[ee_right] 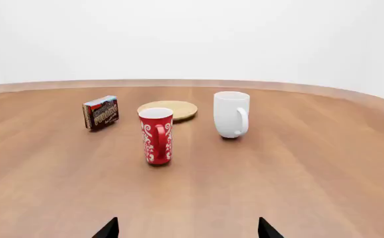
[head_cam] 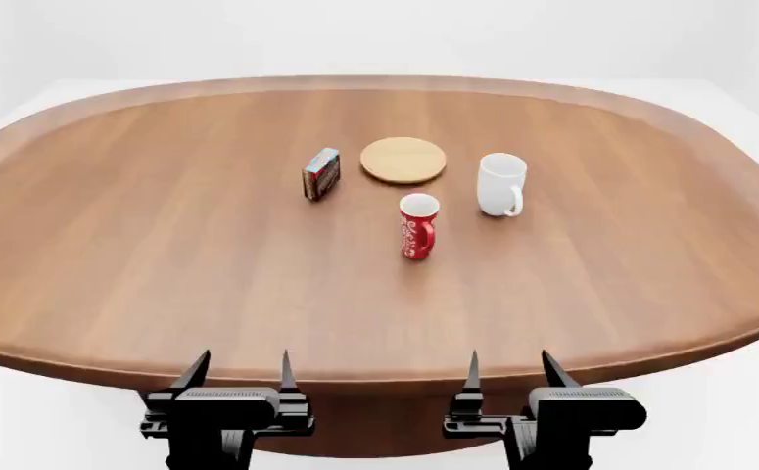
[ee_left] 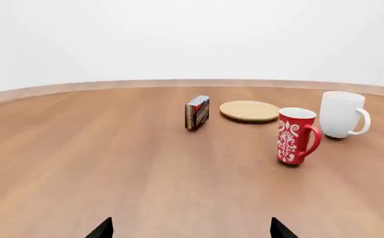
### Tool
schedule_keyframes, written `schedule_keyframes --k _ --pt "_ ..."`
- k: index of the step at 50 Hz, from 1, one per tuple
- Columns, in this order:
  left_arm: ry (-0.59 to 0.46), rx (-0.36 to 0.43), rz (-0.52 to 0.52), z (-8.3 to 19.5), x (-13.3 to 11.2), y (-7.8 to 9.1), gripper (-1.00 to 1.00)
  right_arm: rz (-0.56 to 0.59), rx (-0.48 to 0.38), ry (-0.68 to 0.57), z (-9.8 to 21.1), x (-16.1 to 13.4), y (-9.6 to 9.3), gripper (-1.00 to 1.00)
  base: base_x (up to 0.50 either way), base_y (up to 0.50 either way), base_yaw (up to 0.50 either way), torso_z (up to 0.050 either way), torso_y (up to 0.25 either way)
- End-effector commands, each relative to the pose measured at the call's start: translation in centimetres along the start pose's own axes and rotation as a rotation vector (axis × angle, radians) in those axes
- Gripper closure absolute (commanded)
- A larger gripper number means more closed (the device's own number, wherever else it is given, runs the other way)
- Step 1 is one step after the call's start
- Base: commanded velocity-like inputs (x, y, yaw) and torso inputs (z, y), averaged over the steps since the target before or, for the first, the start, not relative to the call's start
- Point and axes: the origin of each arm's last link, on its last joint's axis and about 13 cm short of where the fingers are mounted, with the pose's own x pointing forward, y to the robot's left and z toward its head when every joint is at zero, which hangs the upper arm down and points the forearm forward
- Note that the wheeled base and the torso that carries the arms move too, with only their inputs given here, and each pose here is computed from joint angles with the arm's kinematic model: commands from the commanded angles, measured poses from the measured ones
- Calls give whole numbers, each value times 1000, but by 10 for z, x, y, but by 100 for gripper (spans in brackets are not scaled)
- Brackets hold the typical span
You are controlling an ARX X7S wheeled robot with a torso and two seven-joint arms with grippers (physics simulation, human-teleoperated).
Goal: Put the chocolate pudding to the left of the plate.
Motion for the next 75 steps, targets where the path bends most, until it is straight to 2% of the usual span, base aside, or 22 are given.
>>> schedule_keyframes --k 1,12,57,75 --pt "0 0 0 0 0 0 -100 0 -1 -1 0 0 0 -100 0 0 0 0 0" --pt "-3 0 2 0 0 0 -100 -14 3 15 0 1 0 -100 0 41 0 0 0" --pt "1 1 -1 0 0 0 -100 -22 2 22 -1 2 0 -100 0 500 0 0 0" --pt "-3 -3 1 1 -1 0 -100 -32 13 36 0 3 0 -100 2 16 0 0 0"
